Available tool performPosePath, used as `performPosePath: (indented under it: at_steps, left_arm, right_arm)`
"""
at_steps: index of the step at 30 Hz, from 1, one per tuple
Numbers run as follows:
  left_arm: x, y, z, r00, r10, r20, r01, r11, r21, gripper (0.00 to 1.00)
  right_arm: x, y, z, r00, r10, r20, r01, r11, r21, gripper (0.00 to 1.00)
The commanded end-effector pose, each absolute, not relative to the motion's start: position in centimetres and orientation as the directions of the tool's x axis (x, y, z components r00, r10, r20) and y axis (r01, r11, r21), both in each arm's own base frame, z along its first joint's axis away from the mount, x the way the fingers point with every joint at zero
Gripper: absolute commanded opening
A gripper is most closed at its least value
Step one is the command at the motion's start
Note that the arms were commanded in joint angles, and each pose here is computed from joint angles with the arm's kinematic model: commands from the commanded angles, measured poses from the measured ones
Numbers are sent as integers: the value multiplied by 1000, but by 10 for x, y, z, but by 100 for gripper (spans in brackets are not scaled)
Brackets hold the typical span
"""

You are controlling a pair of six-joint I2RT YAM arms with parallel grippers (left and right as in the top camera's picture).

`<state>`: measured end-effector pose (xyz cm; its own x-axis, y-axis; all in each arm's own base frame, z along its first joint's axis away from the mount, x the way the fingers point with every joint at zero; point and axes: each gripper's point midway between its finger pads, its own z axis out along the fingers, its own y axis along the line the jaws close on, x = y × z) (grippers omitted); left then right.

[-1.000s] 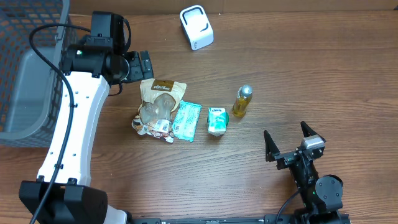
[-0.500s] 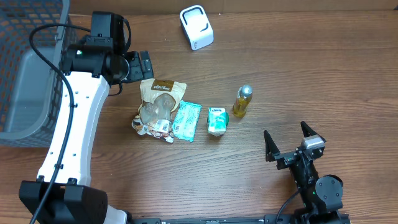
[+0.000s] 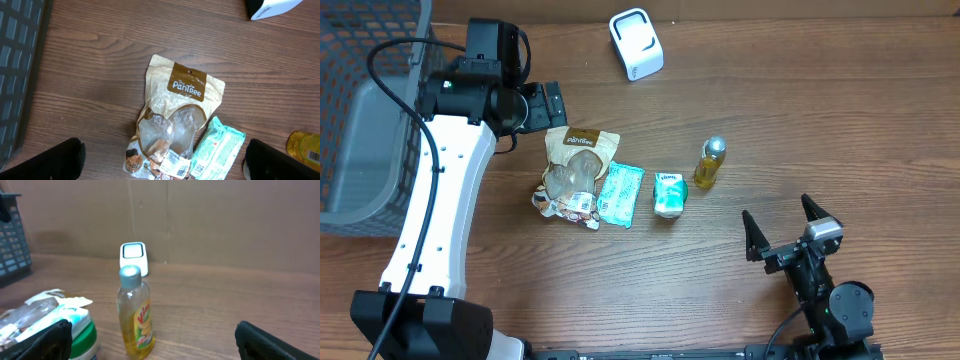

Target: Scan the item barcode

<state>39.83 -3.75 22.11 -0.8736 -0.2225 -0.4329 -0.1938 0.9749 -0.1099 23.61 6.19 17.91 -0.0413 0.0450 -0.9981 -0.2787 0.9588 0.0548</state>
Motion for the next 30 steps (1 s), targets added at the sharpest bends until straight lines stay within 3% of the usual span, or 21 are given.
performPosePath:
  at_steps: [1, 9, 18, 24, 30]
  left_arm:
    - [401, -41, 224, -870, -228, -438, -192, 973, -126, 100]
    - [401, -41, 224, -870, -228, -438, -192, 973, -126, 100]
    - [401, -41, 224, -870, -228, -438, -192, 973, -126, 100]
    - [401, -41, 224, -870, -228, -438, -192, 973, -126, 100]
    - [401, -40, 224, -870, -228, -438, -192, 973, -125, 100]
  right_arm:
    - [223, 61, 234, 33, 106, -994, -296, 951, 92, 100]
    - [193, 55, 309, -47, 141, -989, -288, 946, 149, 100]
    - [204, 66, 368, -365, 80, -928, -278, 941, 191, 100]
    - [232, 71, 375, -602, 35, -798, -220, 953, 208, 100]
    - [275, 83, 340, -783, 0, -623, -182, 956, 230, 100]
